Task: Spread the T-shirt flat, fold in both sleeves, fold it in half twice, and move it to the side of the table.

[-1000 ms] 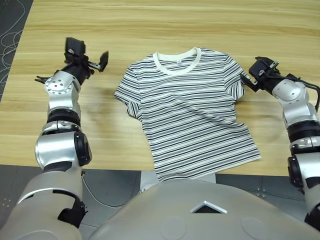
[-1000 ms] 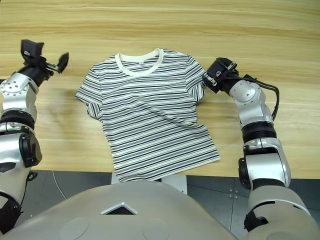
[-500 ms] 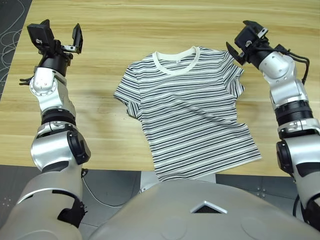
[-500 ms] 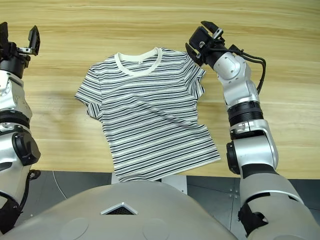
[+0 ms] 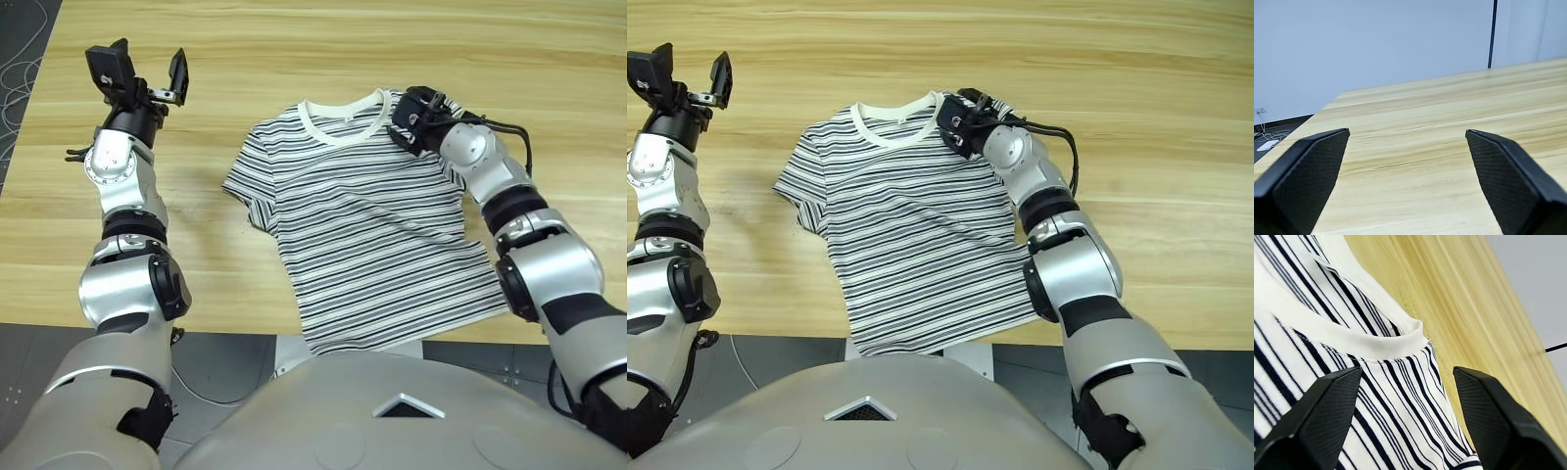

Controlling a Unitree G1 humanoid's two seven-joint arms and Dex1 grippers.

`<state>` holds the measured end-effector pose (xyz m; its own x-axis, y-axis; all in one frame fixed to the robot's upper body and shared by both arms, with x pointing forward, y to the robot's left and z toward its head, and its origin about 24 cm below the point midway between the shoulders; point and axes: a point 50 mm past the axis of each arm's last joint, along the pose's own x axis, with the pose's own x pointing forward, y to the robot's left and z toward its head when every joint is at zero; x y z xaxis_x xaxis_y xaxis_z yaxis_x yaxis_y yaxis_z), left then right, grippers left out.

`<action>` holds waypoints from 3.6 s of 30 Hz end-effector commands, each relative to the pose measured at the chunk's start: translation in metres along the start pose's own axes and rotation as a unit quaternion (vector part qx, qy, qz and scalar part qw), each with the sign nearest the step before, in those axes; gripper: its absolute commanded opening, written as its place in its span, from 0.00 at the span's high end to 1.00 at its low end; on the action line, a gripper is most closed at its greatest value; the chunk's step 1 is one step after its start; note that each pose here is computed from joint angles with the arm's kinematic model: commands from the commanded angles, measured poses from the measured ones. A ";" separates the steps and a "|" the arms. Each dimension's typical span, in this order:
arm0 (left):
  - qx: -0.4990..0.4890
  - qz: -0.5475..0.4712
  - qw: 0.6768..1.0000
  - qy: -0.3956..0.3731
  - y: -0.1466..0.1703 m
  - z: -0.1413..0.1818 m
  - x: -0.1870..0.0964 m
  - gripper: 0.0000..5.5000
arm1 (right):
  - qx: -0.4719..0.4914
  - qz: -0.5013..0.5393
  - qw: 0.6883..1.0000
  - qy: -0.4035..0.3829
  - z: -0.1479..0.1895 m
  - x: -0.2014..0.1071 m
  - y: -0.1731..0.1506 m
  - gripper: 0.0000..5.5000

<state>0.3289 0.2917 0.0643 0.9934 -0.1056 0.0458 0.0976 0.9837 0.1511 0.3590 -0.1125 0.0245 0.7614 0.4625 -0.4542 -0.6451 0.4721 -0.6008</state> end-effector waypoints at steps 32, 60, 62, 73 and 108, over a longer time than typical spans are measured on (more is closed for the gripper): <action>0.016 0.001 1.000 0.016 0.018 -0.006 -0.019 0.20 | 0.048 -0.088 0.988 0.118 -0.071 -0.042 -0.040 0.37; -0.375 -0.157 0.863 0.300 -0.123 -0.007 -0.018 0.20 | -0.034 -0.240 0.968 -0.063 0.002 -0.090 -0.155 0.37; -0.372 -0.131 0.859 0.327 -0.124 -0.013 -0.022 0.20 | -0.037 -0.237 0.969 -0.065 0.002 -0.090 -0.153 0.37; -0.341 -0.007 0.869 0.358 -0.102 -0.039 -0.023 0.20 | -0.039 -0.225 0.971 -0.064 0.001 -0.088 -0.143 0.37; -0.334 -0.057 0.841 0.421 -0.158 -0.073 -0.021 0.39 | -0.027 -0.219 0.973 -0.060 -0.004 -0.084 -0.135 0.36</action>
<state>0.3301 0.1514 0.0119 0.7784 -0.3456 -0.5241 0.0189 0.8474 -0.5307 0.3830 -0.2175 0.1421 0.9481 0.3122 -0.0599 -0.2460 0.6011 -0.7604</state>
